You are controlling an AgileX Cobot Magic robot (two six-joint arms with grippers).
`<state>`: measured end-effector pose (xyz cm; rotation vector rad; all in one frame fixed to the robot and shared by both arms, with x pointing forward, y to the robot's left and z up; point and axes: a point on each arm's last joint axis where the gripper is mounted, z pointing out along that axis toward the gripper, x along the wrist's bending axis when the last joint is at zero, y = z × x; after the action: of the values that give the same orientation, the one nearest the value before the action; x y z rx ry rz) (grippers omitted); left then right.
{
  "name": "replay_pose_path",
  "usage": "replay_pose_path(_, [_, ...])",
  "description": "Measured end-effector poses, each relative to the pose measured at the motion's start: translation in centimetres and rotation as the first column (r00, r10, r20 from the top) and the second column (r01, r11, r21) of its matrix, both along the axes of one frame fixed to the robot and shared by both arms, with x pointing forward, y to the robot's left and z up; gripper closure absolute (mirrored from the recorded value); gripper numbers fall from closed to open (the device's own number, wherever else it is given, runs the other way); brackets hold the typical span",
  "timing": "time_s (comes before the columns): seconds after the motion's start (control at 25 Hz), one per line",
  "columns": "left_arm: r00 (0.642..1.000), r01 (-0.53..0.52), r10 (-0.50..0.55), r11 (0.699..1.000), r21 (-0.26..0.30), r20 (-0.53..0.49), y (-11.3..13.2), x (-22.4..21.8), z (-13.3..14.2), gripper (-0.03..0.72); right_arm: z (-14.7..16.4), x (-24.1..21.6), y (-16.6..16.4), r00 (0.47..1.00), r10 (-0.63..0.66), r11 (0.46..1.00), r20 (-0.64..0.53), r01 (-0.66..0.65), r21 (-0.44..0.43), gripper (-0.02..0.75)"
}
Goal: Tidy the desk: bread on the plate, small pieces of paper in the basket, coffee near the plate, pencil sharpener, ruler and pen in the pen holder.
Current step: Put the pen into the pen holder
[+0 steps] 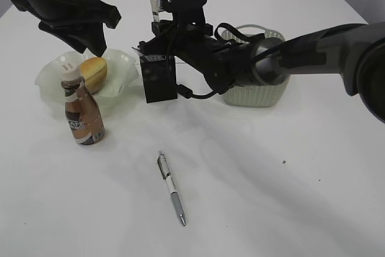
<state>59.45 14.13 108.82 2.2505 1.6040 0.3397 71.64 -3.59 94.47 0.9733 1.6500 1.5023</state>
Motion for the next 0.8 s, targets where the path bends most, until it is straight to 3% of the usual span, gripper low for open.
replay_pose_path(0.8, [1.0, 0.0, 0.0, 1.0, 0.0, 0.001, 0.0, 0.01, 0.0, 0.452, -0.96, 0.21, 0.09, 1.0, -0.003, 1.0, -0.002, 0.003, 0.006, 0.649])
